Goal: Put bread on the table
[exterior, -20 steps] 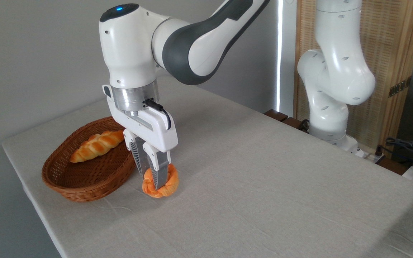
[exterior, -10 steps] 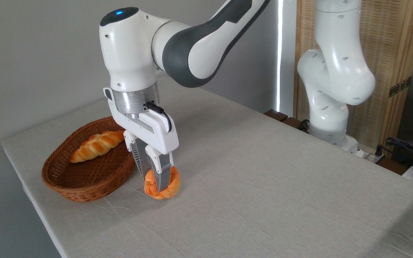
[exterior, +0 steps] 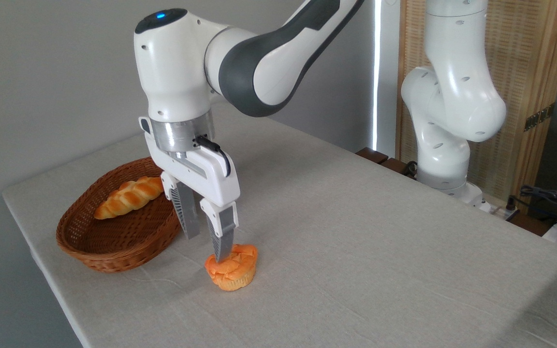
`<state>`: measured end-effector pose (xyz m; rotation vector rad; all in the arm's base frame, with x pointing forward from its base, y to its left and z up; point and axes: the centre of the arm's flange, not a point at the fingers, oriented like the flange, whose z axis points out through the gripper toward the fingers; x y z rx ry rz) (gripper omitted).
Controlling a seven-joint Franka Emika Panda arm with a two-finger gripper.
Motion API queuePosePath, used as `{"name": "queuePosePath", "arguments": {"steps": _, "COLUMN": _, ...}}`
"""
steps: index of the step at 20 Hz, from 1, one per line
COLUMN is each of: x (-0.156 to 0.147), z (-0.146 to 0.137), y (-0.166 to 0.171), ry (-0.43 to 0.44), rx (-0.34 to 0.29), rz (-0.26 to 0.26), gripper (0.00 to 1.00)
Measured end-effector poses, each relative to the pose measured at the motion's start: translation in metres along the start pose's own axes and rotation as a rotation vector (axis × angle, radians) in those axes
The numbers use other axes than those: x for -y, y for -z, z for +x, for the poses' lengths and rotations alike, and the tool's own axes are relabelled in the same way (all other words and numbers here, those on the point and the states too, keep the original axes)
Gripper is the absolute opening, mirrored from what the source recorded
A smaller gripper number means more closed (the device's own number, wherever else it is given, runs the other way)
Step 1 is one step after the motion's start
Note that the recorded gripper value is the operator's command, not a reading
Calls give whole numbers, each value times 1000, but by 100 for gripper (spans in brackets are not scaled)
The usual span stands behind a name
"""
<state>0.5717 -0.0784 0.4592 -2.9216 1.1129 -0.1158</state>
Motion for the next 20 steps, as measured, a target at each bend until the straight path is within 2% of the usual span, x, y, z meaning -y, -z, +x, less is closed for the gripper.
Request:
{"name": "queuePosePath", "arguments": {"steps": 2, "x": -2, "z": 10, "y": 21, "ry": -1, "rx": -36, "rz": 21, "gripper": 100}}
{"name": "queuePosePath", "arguments": {"steps": 6, "x": -25, "z": 41, "y": 87, "ry": -16, "rx": -123, "rz": 59, "gripper": 100}}
{"name": "queuePosePath", "arguments": {"steps": 10, "x": -28, "z": 34, "y": 138, "ry": -13, "rx": -67, "rz": 24, "gripper": 100}}
{"name": "queuePosePath", "arguments": {"steps": 12, "x": -29, "z": 30, "y": 145, "ry": -11, "rx": -34, "rz": 5, "gripper": 100}}
{"name": "queuePosePath", "arguments": {"steps": 15, "x": -23, "z": 22, "y": 135, "ry": 4, "rx": 24, "rz": -26, "gripper": 100}}
{"name": "queuePosePath", "arguments": {"steps": 20, "x": 18, "z": -4, "y": 130, "ry": 25, "rx": 22, "rz": -48, "gripper": 100}}
